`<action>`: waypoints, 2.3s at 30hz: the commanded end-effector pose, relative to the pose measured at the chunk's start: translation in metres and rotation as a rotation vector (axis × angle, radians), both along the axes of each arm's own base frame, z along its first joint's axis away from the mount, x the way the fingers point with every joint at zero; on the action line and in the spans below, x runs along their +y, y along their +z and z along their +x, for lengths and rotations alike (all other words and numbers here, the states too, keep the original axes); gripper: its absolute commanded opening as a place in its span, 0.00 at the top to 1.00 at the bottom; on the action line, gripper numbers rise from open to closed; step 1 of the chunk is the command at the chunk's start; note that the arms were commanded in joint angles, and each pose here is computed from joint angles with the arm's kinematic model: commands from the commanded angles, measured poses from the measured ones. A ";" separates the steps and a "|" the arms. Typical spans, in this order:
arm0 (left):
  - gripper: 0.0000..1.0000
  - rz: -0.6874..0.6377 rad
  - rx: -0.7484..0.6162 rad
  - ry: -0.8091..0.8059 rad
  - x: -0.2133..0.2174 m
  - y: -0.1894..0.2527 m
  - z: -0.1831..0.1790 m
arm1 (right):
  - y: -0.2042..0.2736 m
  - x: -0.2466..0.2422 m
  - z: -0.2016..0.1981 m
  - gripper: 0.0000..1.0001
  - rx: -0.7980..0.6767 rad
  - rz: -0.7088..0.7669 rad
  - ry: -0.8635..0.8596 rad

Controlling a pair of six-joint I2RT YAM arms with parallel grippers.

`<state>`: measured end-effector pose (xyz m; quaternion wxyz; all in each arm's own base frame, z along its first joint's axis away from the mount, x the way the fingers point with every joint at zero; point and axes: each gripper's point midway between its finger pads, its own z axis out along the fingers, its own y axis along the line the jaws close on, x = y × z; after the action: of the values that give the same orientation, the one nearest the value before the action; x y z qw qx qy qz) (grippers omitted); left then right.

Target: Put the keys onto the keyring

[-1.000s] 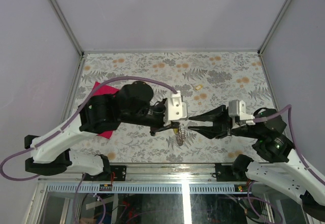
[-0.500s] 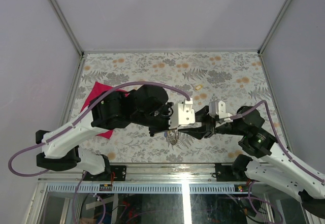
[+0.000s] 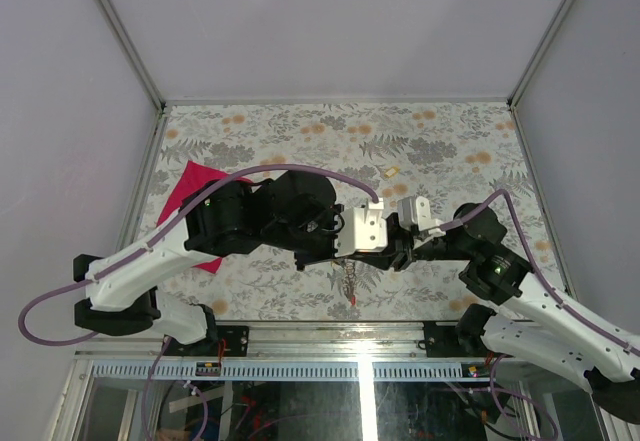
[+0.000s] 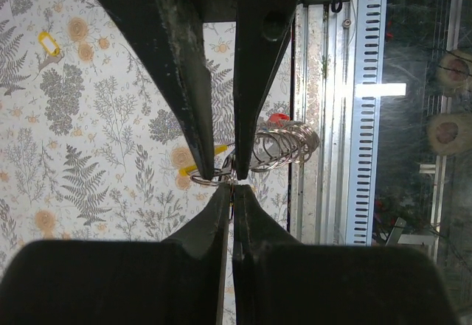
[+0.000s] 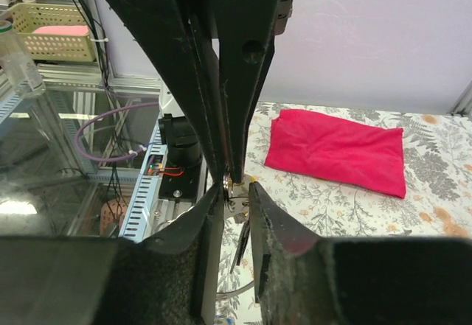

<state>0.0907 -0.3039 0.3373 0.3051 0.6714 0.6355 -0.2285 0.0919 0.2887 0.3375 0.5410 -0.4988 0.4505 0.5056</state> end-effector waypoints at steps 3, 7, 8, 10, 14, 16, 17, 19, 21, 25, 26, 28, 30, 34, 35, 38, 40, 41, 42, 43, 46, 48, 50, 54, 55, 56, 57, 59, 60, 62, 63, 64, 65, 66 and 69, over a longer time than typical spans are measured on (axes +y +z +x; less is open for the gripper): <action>1.00 -0.025 -0.030 -0.013 -0.004 0.009 0.001 | 0.024 0.000 -0.007 0.78 -0.047 0.055 0.034; 1.00 -0.020 -0.029 -0.015 -0.005 0.007 0.000 | 0.028 0.000 -0.007 0.78 -0.050 0.061 0.039; 1.00 -0.021 -0.030 -0.012 -0.005 0.007 0.001 | 0.029 0.000 -0.008 0.79 -0.050 0.064 0.040; 1.00 -0.021 -0.029 -0.013 -0.005 0.006 0.001 | 0.030 0.000 -0.009 0.87 -0.043 0.063 0.045; 0.97 -0.038 -0.047 0.006 -0.004 0.009 0.004 | 0.037 -0.003 -0.008 1.00 -0.026 0.053 0.025; 0.89 -0.070 -0.055 0.010 -0.004 0.014 0.004 | 0.042 -0.007 -0.010 1.00 -0.031 0.054 0.019; 0.87 -0.089 -0.056 0.013 -0.003 0.016 0.003 | 0.046 -0.009 -0.011 1.00 -0.037 0.060 0.017; 0.81 -0.150 -0.060 0.008 -0.004 0.024 0.001 | 0.054 -0.013 -0.015 1.00 -0.046 0.075 0.018; 0.78 -0.226 -0.058 -0.005 -0.007 0.033 -0.004 | 0.060 -0.016 -0.018 1.00 -0.052 0.089 0.020; 0.75 -0.385 -0.060 -0.023 -0.009 0.051 -0.012 | 0.067 -0.020 -0.026 1.00 -0.052 0.100 0.047; 0.75 -0.429 -0.061 -0.028 -0.007 0.057 -0.015 | 0.068 -0.020 -0.026 1.00 -0.051 0.101 0.051; 0.75 -0.494 -0.062 -0.028 -0.010 0.063 -0.016 | 0.070 -0.021 -0.029 1.00 -0.051 0.106 0.059; 0.75 -0.569 -0.066 -0.027 -0.008 0.072 -0.019 | 0.074 -0.022 -0.030 1.00 -0.052 0.118 0.061; 0.75 -0.694 -0.071 -0.023 -0.009 0.086 -0.021 | 0.082 -0.025 -0.032 1.00 -0.057 0.155 0.059; 0.75 -0.712 -0.067 -0.021 -0.010 0.084 -0.021 | 0.084 -0.026 -0.032 1.00 -0.060 0.165 0.056; 0.75 -0.797 -0.059 -0.011 -0.008 0.091 -0.023 | 0.089 -0.028 -0.033 1.00 -0.060 0.194 0.051; 0.75 -0.841 -0.056 -0.012 -0.007 0.096 -0.025 | 0.092 -0.028 -0.033 1.00 -0.051 0.220 0.048; 0.75 -0.859 -0.056 -0.012 -0.006 0.098 -0.025 | 0.094 -0.029 -0.033 1.00 -0.044 0.240 0.046; 0.75 -0.874 -0.056 -0.010 -0.006 0.099 -0.025 | 0.096 -0.030 -0.033 1.00 -0.037 0.263 0.043; 0.75 -0.885 -0.056 -0.006 -0.005 0.100 -0.025 | 0.097 -0.030 -0.032 1.00 -0.026 0.286 0.038; 0.75 -0.896 -0.053 0.046 -0.004 0.099 -0.018 | 0.099 -0.033 -0.020 1.00 0.018 0.342 -0.036; 0.73 -0.891 -0.049 0.115 -0.001 0.095 -0.008 | 0.090 -0.035 -0.001 1.00 0.073 0.322 -0.145; 0.69 -0.871 -0.042 0.188 0.000 0.086 0.002 | 0.075 -0.039 0.018 1.00 0.113 0.271 -0.257; 0.48 -0.794 -0.022 0.340 -0.001 0.057 0.023 | 0.038 -0.048 0.046 1.00 0.164 0.141 -0.438; 0.42 -0.754 -0.021 0.382 -0.001 0.046 0.029 | 0.028 -0.049 0.050 1.00 0.171 0.099 -0.465; 0.37 -0.722 -0.020 0.408 -0.003 0.038 0.033 | 0.020 -0.050 0.054 1.00 0.178 0.059 -0.487; 0.32 -0.694 -0.016 0.432 -0.005 0.031 0.037 | 0.011 -0.051 0.056 1.00 0.185 0.016 -0.505; 0.20 -0.639 -0.014 0.468 -0.009 0.017 0.044 | -0.007 -0.053 0.060 1.00 0.199 -0.059 -0.531; 0.12 -0.620 -0.011 0.482 -0.010 0.010 0.047 | -0.014 -0.054 0.062 1.00 0.207 -0.093 -0.543; 0.04 -0.595 -0.002 0.517 -0.011 0.000 0.058 | -0.029 -0.056 0.065 1.00 0.225 -0.160 -0.562; 0.02 -0.588 0.012 0.534 -0.010 -0.005 0.066 | -0.035 -0.057 0.066 1.00 0.233 -0.192 -0.571; 0.01 -0.586 0.030 0.561 -0.006 -0.009 0.076 | -0.041 -0.058 0.067 1.00 0.242 -0.224 -0.580; 0.01 -0.589 0.047 0.596 -0.001 -0.013 0.088 | -0.047 -0.058 0.068 1.00 0.254 -0.254 -0.588; 0.00 -0.594 0.066 0.631 0.005 -0.017 0.099 | -0.053 -0.059 0.069 1.00 0.265 -0.282 -0.597; 0.00 -0.605 0.085 0.784 0.031 -0.026 0.133 | -0.074 -0.060 0.073 1.00 0.301 -0.376 -0.619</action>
<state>0.1956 -0.2952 0.3096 0.5176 0.3313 0.7331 -0.2912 0.1572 0.2352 0.2575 0.4971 -0.3510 0.7232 0.3265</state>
